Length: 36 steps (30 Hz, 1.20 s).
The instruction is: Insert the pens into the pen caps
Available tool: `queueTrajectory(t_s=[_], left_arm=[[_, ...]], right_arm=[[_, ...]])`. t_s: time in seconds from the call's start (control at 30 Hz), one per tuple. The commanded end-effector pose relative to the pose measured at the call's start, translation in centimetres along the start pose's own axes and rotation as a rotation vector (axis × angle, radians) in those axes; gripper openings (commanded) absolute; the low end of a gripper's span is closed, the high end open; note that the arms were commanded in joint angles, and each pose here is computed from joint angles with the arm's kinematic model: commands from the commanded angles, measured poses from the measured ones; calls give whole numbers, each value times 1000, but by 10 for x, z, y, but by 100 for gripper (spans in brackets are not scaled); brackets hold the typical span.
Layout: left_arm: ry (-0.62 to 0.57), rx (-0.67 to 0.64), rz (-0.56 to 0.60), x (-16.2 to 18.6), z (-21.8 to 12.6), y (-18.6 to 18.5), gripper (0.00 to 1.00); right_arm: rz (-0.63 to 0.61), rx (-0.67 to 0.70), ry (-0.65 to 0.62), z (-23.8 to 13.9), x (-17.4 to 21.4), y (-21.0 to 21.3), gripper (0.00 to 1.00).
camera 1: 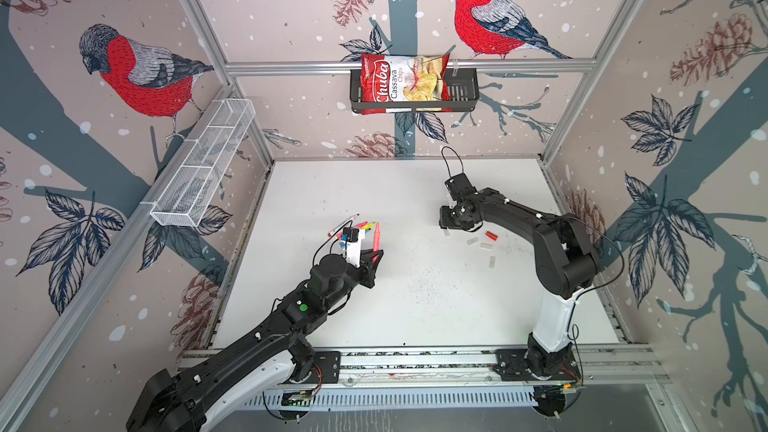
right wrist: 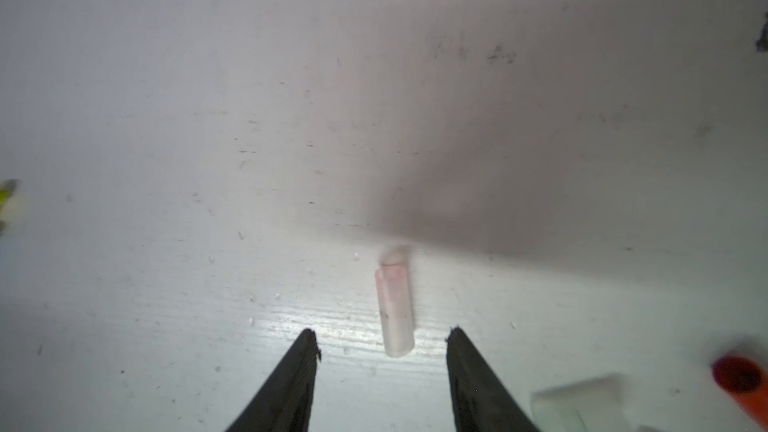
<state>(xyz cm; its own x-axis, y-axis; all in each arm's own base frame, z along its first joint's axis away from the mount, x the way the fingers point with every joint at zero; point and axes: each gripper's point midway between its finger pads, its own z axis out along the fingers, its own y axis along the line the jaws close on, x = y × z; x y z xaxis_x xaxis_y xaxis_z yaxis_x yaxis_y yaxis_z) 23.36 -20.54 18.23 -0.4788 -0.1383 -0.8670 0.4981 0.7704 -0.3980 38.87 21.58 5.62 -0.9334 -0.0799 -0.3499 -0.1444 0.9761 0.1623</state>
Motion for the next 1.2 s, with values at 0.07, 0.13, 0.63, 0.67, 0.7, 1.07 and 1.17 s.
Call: queueTrajectory(t_s=[0.07,0.13,0.63,0.67,0.7,1.07,1.17], left_arm=[[-8,9,8,-3,0,-2,0],[-10,8,8,-4,0,-2,0],[-16,7,16,-11,1,-4,0],[-16,7,16,-10,1,-5,0],[-17,7,16,-11,1,-4,0],[-16,4,17,-8,0,-3,0],[-14,3,15,-6,0,-2,0]], right_arm=[[-46,69,42,7,8,-12,48],[-57,56,47,9,9,-9,49],[-105,-79,89,26,11,24,54],[-112,-94,91,26,13,28,54],[-117,-109,94,26,14,31,54],[-197,-196,114,24,35,61,54],[-234,-217,119,24,41,72,55]])
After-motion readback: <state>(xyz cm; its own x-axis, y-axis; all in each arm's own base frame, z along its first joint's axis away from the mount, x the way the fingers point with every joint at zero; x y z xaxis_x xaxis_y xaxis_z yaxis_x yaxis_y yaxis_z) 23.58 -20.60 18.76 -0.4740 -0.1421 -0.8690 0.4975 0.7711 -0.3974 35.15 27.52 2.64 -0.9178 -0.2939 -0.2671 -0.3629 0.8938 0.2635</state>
